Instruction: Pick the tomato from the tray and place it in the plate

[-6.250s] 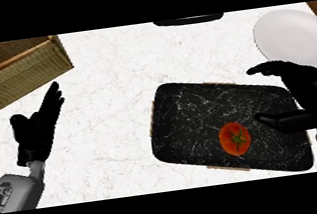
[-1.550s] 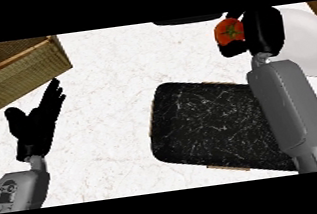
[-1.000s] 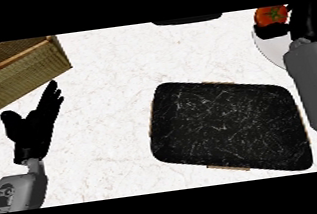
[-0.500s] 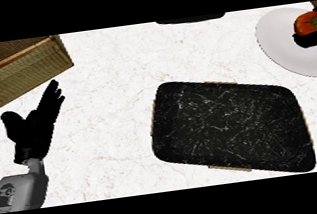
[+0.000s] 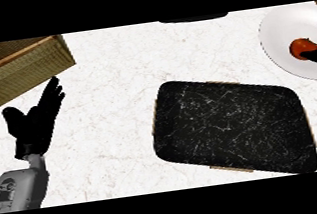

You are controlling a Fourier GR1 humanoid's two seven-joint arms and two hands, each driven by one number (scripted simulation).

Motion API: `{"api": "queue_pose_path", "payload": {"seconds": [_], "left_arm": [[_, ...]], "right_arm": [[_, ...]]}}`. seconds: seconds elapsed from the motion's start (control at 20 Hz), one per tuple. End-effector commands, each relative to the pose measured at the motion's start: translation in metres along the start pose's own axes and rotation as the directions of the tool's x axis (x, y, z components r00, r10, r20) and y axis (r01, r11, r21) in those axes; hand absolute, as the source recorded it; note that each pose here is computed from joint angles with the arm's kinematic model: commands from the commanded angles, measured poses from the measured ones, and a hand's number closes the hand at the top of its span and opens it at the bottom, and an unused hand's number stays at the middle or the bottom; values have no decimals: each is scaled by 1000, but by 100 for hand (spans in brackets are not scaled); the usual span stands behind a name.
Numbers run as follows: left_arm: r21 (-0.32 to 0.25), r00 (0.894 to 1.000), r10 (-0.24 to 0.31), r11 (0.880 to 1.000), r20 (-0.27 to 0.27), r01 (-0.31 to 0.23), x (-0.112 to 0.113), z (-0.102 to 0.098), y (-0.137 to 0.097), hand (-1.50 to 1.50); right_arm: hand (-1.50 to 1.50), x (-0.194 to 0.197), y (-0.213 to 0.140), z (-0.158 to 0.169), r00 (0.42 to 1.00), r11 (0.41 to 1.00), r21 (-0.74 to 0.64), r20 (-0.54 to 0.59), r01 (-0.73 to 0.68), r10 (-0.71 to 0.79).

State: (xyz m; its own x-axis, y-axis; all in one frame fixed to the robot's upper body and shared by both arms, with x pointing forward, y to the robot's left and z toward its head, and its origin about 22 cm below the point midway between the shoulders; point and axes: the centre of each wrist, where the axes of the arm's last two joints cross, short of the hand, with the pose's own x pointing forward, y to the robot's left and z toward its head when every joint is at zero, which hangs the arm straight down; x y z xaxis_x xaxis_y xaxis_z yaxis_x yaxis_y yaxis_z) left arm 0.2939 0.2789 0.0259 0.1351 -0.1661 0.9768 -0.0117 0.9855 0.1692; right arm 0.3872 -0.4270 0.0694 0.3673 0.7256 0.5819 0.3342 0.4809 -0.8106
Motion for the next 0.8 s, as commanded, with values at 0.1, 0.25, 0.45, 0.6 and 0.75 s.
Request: {"api": "queue_pose_path", "payload": {"seconds": [0.1, 0.25, 0.45, 0.6, 0.75], "left_arm": [[-4, 1000, 0, 1000, -8, 0, -6, -1, -4, 0], [-6, 1000, -4, 1000, -10, 4, -15, 8, -9, 0], [21, 1000, 8, 1000, -30, -8, -7, 4, 3, 0], [13, 1000, -7, 1000, -19, 7, -11, 10, -10, 0], [7, 1000, -8, 1000, -13, 8, -7, 11, -1, 0]], "right_arm": [[-150, 6, -7, -4, 984, 993, -95, 167, 74, -58], [-150, 14, -13, -7, 932, 963, -128, 310, 237, -188], [-150, 23, -16, -10, 849, 905, -67, 381, 420, -366], [-150, 30, -33, -18, 811, 839, -32, 280, 543, -514], [-150, 34, -38, -22, 755, 771, 58, 169, 634, -633]]}}
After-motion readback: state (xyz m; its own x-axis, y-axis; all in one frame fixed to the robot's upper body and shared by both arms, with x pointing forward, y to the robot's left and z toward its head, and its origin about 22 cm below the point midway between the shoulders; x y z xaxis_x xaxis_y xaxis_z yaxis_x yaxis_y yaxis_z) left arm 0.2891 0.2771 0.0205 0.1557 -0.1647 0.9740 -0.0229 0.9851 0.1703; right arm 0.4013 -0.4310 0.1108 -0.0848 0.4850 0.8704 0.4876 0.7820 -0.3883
